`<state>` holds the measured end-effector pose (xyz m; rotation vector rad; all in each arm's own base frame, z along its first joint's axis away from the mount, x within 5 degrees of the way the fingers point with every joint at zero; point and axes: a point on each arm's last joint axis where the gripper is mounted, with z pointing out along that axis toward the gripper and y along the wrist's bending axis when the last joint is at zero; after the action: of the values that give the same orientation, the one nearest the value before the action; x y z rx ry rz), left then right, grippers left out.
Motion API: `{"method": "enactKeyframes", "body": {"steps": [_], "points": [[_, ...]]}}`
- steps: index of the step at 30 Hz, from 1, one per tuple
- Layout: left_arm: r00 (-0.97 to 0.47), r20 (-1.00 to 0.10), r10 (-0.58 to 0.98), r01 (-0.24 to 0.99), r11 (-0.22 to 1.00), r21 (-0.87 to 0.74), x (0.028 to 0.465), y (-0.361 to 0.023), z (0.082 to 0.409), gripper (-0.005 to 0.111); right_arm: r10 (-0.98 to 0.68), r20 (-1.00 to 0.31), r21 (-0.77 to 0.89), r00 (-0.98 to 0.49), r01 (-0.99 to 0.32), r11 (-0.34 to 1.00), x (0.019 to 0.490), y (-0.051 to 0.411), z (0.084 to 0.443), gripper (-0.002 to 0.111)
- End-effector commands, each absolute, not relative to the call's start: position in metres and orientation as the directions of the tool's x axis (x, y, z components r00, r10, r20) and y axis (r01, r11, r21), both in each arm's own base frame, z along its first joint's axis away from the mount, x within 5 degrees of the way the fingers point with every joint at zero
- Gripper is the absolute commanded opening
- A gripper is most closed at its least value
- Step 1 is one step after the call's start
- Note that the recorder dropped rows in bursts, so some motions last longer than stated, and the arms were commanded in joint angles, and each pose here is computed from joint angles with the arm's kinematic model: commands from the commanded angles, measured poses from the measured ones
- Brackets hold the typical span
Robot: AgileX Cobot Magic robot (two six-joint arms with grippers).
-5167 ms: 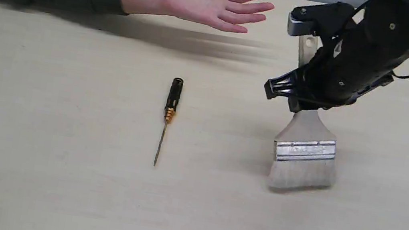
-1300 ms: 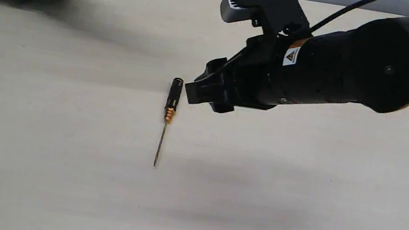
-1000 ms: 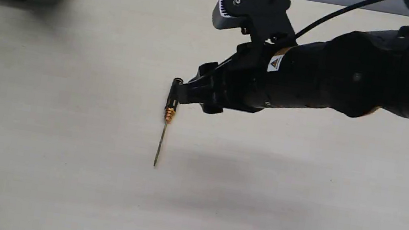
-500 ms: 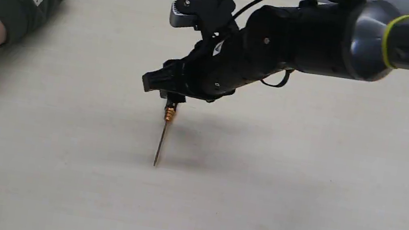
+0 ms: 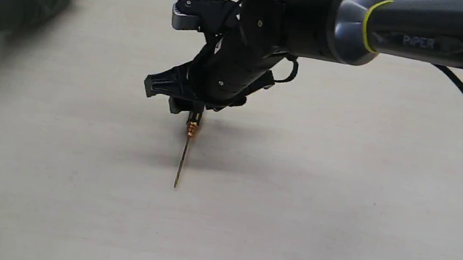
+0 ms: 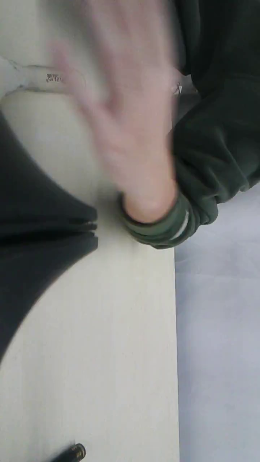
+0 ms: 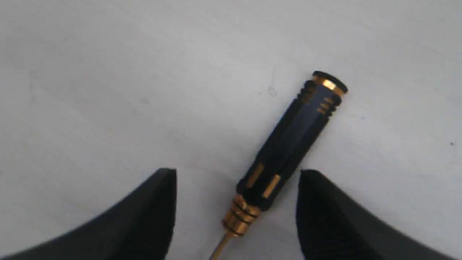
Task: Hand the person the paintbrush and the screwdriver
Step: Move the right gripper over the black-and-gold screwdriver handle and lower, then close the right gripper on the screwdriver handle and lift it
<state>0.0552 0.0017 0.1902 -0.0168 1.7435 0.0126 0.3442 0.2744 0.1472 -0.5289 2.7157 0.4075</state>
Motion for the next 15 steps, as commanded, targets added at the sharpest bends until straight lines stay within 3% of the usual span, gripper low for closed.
{"method": "enactKeyframes", "body": {"steps": [1,15], "points": [[-0.161,-0.987,-0.01,-0.011,1.0,-0.008,0.0553,0.0011,0.1906,0.0,-0.32,-0.354,0.166,-0.879,-0.396,0.903,0.3445,0.2709,0.1455,0.052],[-0.161,-0.987,-0.006,-0.011,1.0,-0.004,0.0553,0.0012,0.1906,0.0,-0.276,-0.333,0.168,-0.901,-0.345,0.923,0.3509,0.2676,0.1444,0.052]]}}
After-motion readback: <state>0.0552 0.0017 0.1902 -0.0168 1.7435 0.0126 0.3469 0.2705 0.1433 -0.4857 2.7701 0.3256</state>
